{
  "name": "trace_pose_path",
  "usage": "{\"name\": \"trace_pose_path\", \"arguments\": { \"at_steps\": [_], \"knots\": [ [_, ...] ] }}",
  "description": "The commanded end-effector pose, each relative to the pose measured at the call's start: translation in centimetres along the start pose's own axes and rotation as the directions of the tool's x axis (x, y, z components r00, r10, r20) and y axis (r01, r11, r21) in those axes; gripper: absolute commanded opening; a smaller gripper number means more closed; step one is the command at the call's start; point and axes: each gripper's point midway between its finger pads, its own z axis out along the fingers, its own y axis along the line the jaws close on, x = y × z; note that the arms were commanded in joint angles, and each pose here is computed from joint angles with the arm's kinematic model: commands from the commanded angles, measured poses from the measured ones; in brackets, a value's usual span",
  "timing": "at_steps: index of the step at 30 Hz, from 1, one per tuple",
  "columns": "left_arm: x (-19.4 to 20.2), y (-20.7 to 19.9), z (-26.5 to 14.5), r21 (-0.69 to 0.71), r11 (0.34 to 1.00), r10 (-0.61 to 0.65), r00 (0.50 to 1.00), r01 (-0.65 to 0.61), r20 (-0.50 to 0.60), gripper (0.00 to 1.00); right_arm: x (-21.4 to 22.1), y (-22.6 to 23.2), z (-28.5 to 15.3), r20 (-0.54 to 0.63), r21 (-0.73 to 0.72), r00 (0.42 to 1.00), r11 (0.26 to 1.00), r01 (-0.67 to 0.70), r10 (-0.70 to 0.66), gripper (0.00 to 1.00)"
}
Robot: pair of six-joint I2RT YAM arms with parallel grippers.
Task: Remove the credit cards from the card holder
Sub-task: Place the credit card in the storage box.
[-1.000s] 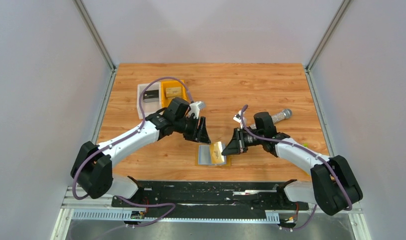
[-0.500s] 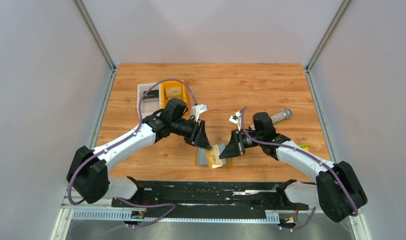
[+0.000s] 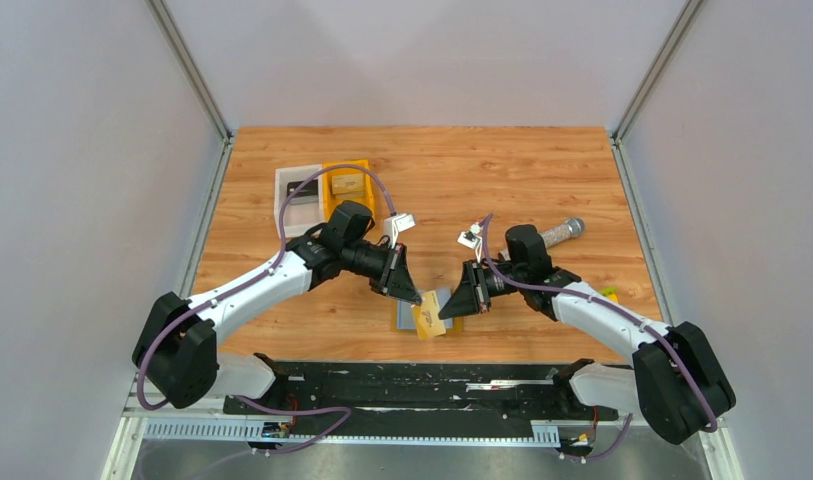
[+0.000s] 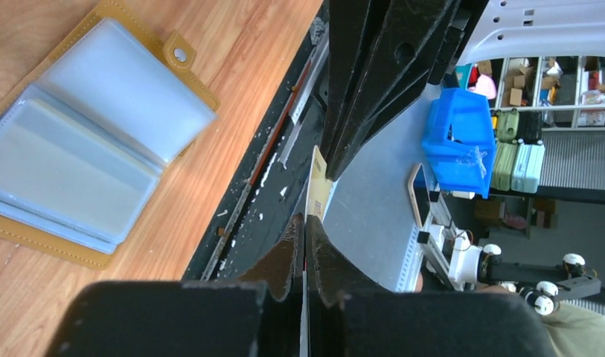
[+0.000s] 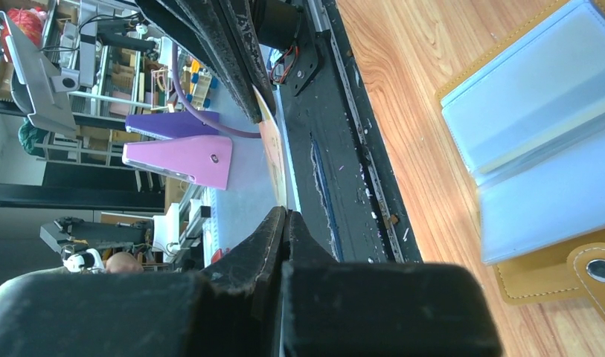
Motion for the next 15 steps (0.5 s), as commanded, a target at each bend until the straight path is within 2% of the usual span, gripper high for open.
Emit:
{"name": "trace_pose_path", "arguments": {
  "at_steps": [1,5,9,15],
  "knots": [
    [-1.0,-0.3,0.0,0.007,1.0,0.016,0.999,-0.016,0.029,0.0,-0.8,0.6,0.1,0.018,-0.017,0.997,0.997,0.078,-0.078,0.01],
    [-1.3,0.1,-0.1,-0.011,1.0,0.004,0.999,-0.003,0.049,0.0,-1.3,0.4,0.0,0.043,0.017,0.996,0.997,0.075,-0.076,0.14],
    [-2.0,0.6,-0.9,-0.036,0.999,0.005,0.996,-0.002,0.092,0.0,-2.5,-0.1,-0.3,0.09,0.102,0.995,0.994,0.043,-0.052,0.38],
    [-5.3,2.7,-4.2,-0.154,0.987,-0.013,0.967,0.053,0.253,0.0,-4.3,1.9,-1.3,0.181,0.143,0.98,0.988,0.056,-0.082,0.56]
  ]
}}
